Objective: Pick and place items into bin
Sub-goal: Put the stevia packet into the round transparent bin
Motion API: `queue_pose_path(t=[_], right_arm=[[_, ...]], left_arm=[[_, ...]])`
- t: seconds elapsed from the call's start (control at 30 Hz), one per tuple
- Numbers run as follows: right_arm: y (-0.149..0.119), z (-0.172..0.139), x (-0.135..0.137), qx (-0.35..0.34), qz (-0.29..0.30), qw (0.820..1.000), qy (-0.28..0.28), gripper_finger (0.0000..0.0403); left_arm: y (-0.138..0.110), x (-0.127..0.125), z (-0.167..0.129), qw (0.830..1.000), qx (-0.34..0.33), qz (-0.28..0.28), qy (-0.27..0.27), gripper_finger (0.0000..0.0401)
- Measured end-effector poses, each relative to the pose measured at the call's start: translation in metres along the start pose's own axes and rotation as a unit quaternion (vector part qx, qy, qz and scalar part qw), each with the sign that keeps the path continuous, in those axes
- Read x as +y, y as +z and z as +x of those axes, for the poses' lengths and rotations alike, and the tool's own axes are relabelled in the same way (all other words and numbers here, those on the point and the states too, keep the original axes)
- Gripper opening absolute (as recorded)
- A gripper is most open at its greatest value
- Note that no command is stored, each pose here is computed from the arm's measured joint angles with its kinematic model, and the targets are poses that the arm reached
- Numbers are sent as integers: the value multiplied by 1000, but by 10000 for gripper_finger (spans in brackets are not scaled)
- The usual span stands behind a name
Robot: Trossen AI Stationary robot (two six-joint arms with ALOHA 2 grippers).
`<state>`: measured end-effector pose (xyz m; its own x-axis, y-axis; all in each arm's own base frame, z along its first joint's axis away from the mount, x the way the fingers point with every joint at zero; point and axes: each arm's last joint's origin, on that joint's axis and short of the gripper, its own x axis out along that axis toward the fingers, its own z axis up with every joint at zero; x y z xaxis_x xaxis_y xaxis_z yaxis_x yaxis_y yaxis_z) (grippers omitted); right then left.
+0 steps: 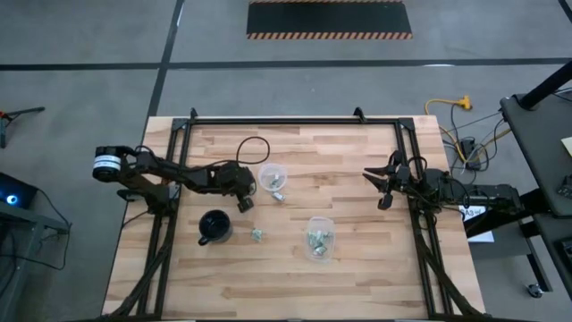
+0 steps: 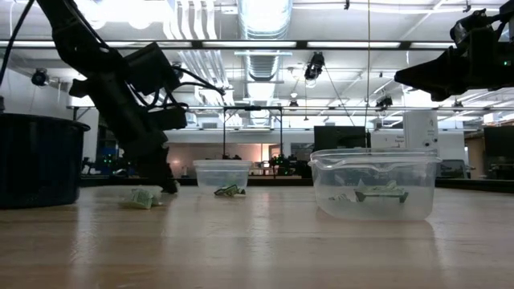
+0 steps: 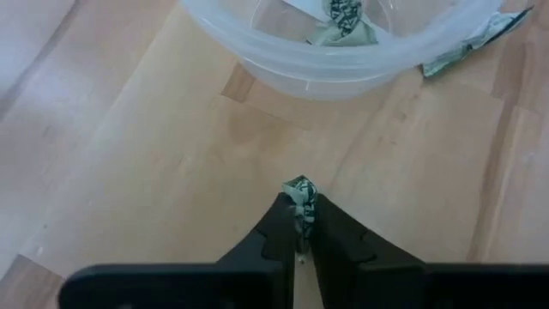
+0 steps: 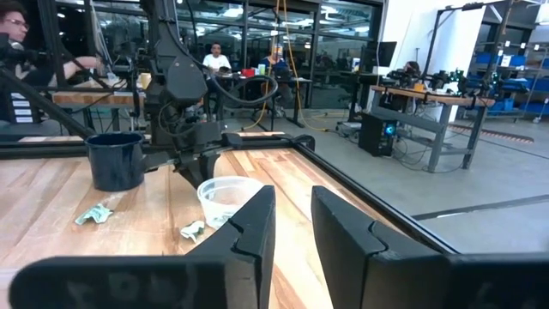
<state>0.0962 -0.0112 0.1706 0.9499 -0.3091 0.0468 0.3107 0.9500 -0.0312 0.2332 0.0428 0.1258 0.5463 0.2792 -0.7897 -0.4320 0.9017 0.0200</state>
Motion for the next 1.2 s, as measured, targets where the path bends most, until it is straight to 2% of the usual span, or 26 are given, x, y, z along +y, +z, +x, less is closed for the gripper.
queue_pose_path(t=[0.33, 0.8, 1.2], right_arm=[[0, 0, 0, 0, 0, 1000, 0, 81], [0, 0, 0, 0, 0, 1000, -1, 78], [0, 0, 0, 0, 0, 1000, -1, 72]], left_arm=[[3, 0, -1, 1000, -5, -4, 2, 3], [15, 5, -16, 995, -65, -31, 75, 2], [25, 0, -33, 988, -123, -38, 80, 2]])
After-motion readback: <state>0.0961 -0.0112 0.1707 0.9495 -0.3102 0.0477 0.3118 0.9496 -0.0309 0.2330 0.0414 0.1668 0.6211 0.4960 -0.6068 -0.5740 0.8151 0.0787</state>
